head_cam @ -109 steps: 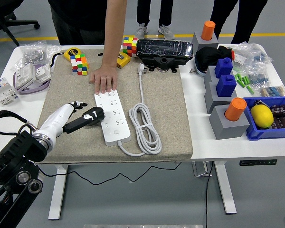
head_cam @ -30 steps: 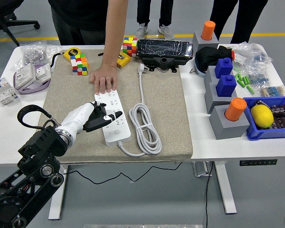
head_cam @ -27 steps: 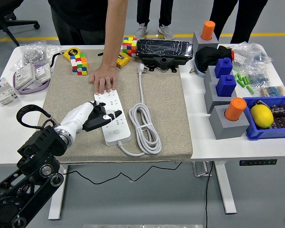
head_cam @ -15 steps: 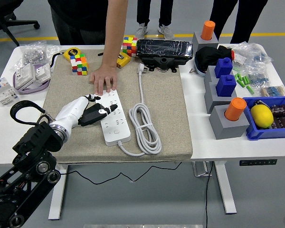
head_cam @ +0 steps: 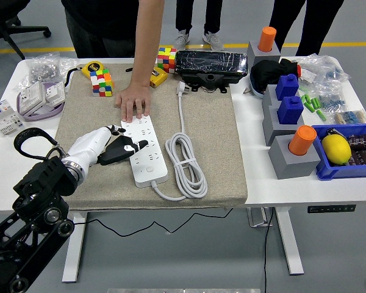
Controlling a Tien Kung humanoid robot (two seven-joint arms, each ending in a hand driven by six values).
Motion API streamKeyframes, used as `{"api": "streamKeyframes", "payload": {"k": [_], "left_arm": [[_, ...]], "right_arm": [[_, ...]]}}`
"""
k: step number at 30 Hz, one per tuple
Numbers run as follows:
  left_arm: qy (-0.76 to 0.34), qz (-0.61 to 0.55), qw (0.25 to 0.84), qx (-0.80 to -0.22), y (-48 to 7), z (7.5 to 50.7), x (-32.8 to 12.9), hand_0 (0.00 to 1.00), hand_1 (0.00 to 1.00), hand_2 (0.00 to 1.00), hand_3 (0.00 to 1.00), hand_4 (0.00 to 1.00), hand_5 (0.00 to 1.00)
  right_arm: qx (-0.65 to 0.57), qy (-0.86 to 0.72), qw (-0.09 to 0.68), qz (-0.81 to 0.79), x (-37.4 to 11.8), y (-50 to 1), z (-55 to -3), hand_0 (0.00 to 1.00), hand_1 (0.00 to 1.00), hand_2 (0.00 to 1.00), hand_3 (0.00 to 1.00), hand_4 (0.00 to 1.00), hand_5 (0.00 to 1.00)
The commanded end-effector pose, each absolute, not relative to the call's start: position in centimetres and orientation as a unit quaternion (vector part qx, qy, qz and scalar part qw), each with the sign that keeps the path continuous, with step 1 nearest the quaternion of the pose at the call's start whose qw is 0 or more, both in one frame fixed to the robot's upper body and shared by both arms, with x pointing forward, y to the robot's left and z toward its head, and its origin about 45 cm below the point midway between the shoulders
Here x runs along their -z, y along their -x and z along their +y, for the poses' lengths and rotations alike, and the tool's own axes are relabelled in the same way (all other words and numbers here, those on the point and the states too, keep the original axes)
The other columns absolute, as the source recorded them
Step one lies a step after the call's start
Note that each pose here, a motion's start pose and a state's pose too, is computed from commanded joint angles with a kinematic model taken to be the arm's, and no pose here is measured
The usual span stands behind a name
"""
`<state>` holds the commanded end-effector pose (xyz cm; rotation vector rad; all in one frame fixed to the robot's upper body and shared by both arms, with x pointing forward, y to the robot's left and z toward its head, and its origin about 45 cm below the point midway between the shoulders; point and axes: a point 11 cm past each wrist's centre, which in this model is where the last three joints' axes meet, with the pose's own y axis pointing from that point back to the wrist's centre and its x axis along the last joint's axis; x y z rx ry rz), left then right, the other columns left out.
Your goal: Pick up the plug,place it near the board,insert it into the board,press the button
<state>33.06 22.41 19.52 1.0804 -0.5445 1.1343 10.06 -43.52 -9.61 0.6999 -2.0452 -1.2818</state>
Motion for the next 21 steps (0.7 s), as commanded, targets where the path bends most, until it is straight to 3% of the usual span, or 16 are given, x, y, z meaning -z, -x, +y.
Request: {"api": "streamKeyframes", "payload": {"k": [21], "left_arm": [[-0.488,-0.254,0.655,-0.519,-33.1,23.7,-20.2,0.89,0.844,0.84,0.837,0.998,0.998]], "right_arm": [[0.487,-0.264,0.309,-0.773,9.7,-9.9,-43.5,0.804,0.747,0.737,0.78,0.998,0.998]]}}
